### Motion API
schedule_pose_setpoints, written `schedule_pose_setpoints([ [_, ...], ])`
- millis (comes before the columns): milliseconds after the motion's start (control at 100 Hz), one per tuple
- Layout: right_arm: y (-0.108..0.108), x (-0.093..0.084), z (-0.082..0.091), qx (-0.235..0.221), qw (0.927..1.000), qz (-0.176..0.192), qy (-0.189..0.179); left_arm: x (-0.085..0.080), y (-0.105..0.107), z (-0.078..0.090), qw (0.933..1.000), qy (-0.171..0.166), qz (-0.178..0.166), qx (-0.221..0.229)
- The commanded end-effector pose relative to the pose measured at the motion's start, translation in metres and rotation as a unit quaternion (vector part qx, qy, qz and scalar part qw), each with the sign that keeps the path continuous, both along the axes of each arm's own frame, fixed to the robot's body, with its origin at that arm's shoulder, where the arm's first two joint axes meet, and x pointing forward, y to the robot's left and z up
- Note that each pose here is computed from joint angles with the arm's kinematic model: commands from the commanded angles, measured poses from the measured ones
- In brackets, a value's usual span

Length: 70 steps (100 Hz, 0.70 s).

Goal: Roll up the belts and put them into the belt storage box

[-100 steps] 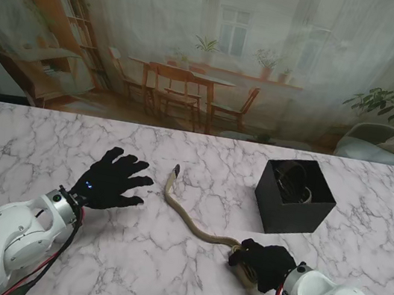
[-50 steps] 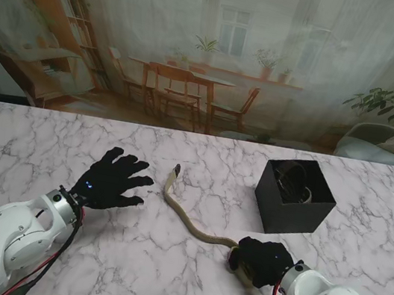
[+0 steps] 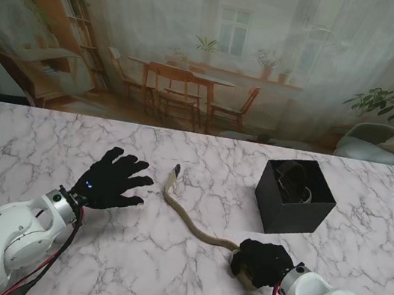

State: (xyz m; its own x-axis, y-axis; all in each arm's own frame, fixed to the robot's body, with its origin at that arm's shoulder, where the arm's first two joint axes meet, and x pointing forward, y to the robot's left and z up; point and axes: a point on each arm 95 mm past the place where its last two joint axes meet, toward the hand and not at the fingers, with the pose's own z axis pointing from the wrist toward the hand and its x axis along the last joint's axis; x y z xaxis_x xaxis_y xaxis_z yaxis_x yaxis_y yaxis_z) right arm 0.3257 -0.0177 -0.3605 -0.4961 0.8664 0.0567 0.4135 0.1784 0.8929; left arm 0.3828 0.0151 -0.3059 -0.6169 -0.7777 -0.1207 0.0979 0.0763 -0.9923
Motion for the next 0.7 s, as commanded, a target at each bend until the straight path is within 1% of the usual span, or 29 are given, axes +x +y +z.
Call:
schedule_pose_setpoints([
  [0, 0.000, -0.005, -0.008, 0.001, 0.9999, -0.008, 0.012, 0.000, -0.001, -0.002, 1.0000, 0.005, -0.001, 0.004],
  [70, 0.000, -0.005, -0.009, 0.001, 0.9999, -0.011, 0.004, 0.000, -0.001, -0.002, 1.0000, 0.005, -0.002, 0.004],
  [270, 0.000, -0.004, -0.013, -0.011, 0.9996, -0.002, -0.027, 0.000, -0.001, -0.002, 1.0000, 0.006, -0.003, 0.005],
  [400, 0.001, -0.003, -0.016, -0.018, 0.9993, 0.000, -0.034, 0.000, -0.002, -0.002, 1.0000, 0.006, -0.004, 0.005],
  [530, 0.001, -0.002, -0.018, -0.030, 0.9981, 0.008, -0.053, 0.000, -0.002, -0.003, 0.9999, 0.007, -0.005, 0.006],
  [690, 0.001, -0.001, -0.021, -0.037, 0.9977, 0.010, -0.055, 0.000, -0.002, -0.003, 0.9999, 0.007, -0.006, 0.007],
])
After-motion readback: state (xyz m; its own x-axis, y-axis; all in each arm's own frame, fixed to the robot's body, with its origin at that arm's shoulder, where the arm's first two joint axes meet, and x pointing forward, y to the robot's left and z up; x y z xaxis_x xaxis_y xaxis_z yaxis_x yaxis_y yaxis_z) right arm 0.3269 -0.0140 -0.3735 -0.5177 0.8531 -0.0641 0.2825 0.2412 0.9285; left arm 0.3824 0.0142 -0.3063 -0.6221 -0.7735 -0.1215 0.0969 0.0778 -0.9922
